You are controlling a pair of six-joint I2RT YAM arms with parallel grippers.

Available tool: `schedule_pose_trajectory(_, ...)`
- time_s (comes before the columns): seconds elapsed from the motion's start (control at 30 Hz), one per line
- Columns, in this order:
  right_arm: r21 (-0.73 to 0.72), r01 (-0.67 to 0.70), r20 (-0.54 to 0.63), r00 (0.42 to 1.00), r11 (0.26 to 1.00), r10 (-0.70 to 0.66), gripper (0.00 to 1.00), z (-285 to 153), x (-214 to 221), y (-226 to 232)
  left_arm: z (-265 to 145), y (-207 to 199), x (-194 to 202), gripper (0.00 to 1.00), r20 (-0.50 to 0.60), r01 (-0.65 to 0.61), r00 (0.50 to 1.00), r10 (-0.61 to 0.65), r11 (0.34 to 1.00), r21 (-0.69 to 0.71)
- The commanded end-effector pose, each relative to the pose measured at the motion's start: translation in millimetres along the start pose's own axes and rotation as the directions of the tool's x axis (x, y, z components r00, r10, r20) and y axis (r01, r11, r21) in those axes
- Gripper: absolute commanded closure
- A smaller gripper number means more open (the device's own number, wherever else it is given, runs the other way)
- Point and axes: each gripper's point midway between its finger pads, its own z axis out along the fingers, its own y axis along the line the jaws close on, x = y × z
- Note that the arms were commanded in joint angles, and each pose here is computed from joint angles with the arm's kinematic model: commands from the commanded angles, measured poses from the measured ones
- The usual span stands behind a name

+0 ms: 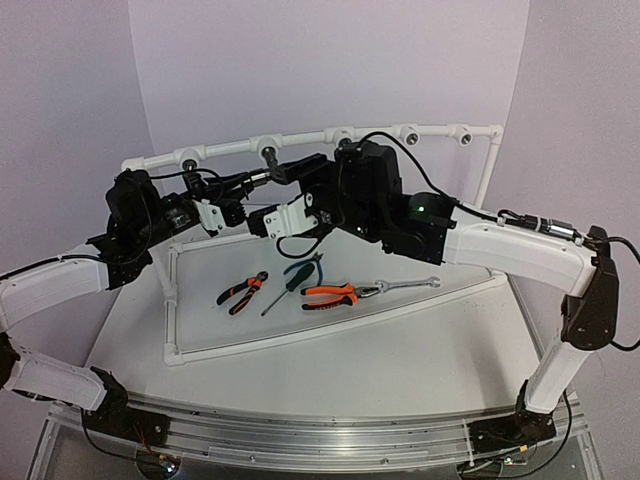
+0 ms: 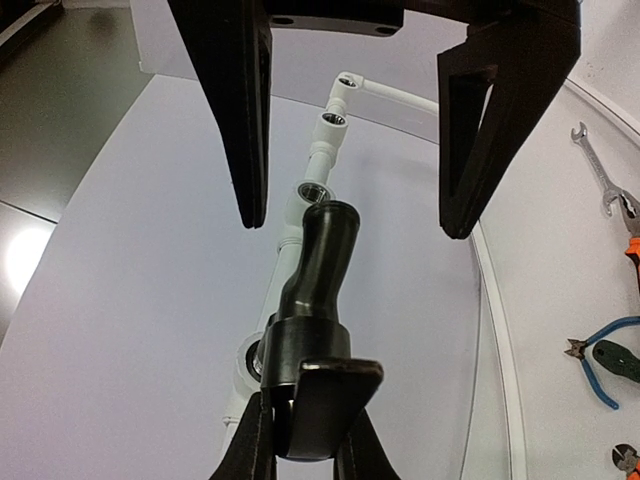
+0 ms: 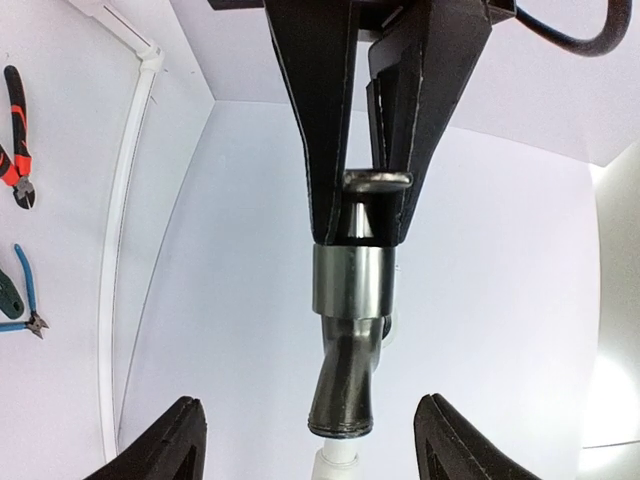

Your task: Install the water faucets

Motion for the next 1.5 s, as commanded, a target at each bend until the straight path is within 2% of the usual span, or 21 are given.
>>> schedule_pose_trajectory(0.0, 0.076, -0.006, 0.043, 0.999, 0.997, 0.003, 0.28, -4, 12, -30, 3, 47, -18, 1.00, 0.052, -0.035, 0.998, 0.042, 0.992, -0.122)
schedule_pose_trajectory(0.23, 0.110, -0.099, 0.271, 0.960, 0.989, 0.066, 0.22, -9, 3, -49, 6, 47, -14, 1.00, 0.055, -0.039, 0.997, 0.047, 0.991, -0.125)
schedule_pose_trajectory(0.3, 0.104, -0.098, 0.301, 0.952, 0.990, 0.063, 0.21, -7, 3, -46, 7, 50, -12, 1.00, 0.053, -0.044, 0.997, 0.051, 0.991, -0.128)
schedule_pose_trajectory(0.43, 0.093, -0.077, 0.311, 0.949, 0.993, 0.045, 0.21, 6, 14, -38, 11, 56, -8, 1.00, 0.055, -0.048, 0.997, 0.055, 0.991, -0.127)
schedule_pose_trajectory(0.67, 0.152, -0.038, 0.292, 0.957, 0.988, -0.008, 0.30, 30, 26, -46, 14, 55, -7, 1.00, 0.065, -0.050, 0.996, 0.058, 0.992, -0.118)
schedule_pose_trajectory(0.87, 0.104, 0.010, 0.304, 0.952, 0.995, -0.042, 0.31, 44, 23, -27, 12, 58, -8, 1.00, 0.067, -0.044, 0.996, 0.053, 0.991, -0.126)
schedule_pose_trajectory(0.97, 0.100, -0.002, 0.337, 0.941, 0.995, -0.032, 0.38, 48, 16, -25, 11, 58, -9, 1.00, 0.069, -0.042, 0.996, 0.051, 0.991, -0.125)
schedule_pose_trajectory(1.17, 0.146, -0.062, 0.325, 0.946, 0.987, 0.012, 0.62, 54, 19, -36, 10, 56, -9, 1.00, 0.070, -0.037, 0.996, 0.046, 0.992, -0.123)
schedule_pose_trajectory(1.47, 0.134, -0.132, 0.316, 0.945, 0.982, 0.084, 0.73, 56, 15, -21, 11, 57, -6, 1.00, 0.067, -0.033, 0.997, 0.042, 0.992, -0.123)
